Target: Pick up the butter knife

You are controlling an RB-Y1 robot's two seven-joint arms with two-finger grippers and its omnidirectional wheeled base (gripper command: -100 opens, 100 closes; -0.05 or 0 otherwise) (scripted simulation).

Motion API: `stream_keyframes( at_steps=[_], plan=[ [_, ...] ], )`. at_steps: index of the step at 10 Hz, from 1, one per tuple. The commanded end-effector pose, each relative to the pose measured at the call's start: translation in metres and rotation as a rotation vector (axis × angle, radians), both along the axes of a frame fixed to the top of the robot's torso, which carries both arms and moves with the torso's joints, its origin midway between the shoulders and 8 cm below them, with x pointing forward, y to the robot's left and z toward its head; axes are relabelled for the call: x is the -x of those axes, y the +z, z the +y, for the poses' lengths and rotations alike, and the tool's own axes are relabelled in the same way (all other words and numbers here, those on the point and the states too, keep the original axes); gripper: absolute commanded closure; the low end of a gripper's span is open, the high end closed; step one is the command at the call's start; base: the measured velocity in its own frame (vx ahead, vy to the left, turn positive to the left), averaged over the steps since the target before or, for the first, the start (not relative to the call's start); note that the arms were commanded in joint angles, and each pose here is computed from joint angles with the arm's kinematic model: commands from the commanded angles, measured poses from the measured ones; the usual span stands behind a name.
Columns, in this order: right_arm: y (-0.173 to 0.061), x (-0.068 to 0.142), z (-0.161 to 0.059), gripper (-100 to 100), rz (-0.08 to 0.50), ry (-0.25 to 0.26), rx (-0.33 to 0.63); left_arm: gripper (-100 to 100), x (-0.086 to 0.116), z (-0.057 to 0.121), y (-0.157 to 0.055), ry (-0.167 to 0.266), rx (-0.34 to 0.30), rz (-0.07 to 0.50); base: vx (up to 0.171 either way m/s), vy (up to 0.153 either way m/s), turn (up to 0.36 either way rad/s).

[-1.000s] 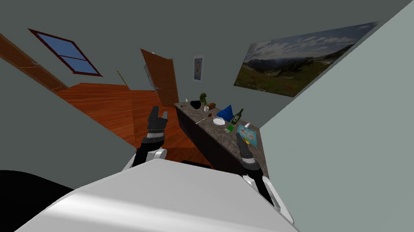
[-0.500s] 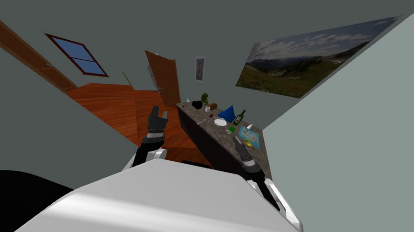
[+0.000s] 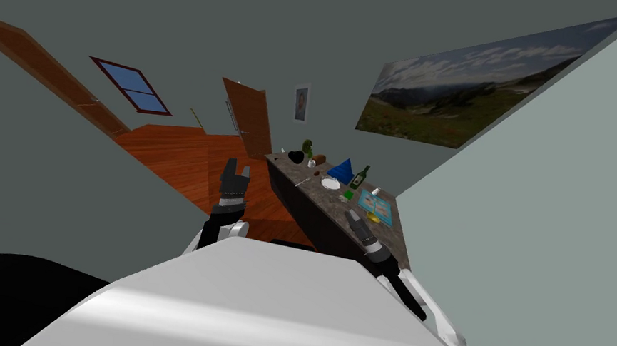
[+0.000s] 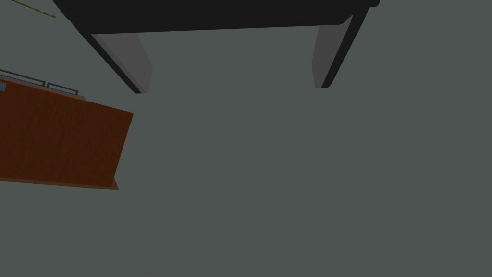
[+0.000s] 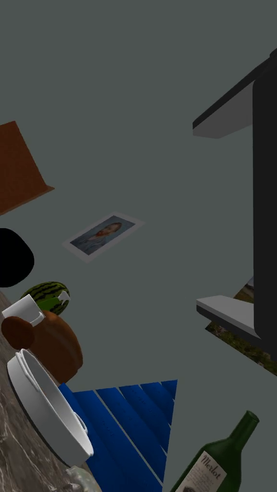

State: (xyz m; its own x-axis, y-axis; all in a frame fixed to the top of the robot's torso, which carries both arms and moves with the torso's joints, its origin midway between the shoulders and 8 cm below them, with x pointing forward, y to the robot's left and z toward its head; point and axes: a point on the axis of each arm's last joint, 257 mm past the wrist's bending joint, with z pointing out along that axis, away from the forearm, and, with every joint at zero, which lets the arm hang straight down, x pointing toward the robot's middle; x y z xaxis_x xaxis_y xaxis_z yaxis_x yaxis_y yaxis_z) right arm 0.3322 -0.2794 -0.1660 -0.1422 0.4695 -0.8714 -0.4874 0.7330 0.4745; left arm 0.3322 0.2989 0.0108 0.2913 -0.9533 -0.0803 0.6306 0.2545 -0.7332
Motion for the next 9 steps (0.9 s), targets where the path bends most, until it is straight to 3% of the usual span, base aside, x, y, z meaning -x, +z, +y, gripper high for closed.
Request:
stream_keyframes(
  at_steps=[1,4,7,9],
  plan=[
    [-0.008,0.002,-0.004,-100,0.020,0.010,0.042,0,0.000,0.000,0.000,0.000,0.000,0.000,0.015,0.001,0.048],
    [-0.043,0.011,-0.022,-100,0.093,0.032,0.181,0,0.000,0.000,0.000,0.000,0.000,0.000,0.017,0.000,0.062],
    [-0.059,0.017,-0.035,-100,0.131,0.054,0.265,0,0.000,0.000,0.000,0.000,0.000,0.000,0.015,-0.003,0.053],
    [-0.089,0.029,-0.060,-100,0.198,0.076,0.396,0,0.000,0.000,0.000,0.000,0.000,0.000,0.017,-0.006,0.090]
  ],
)
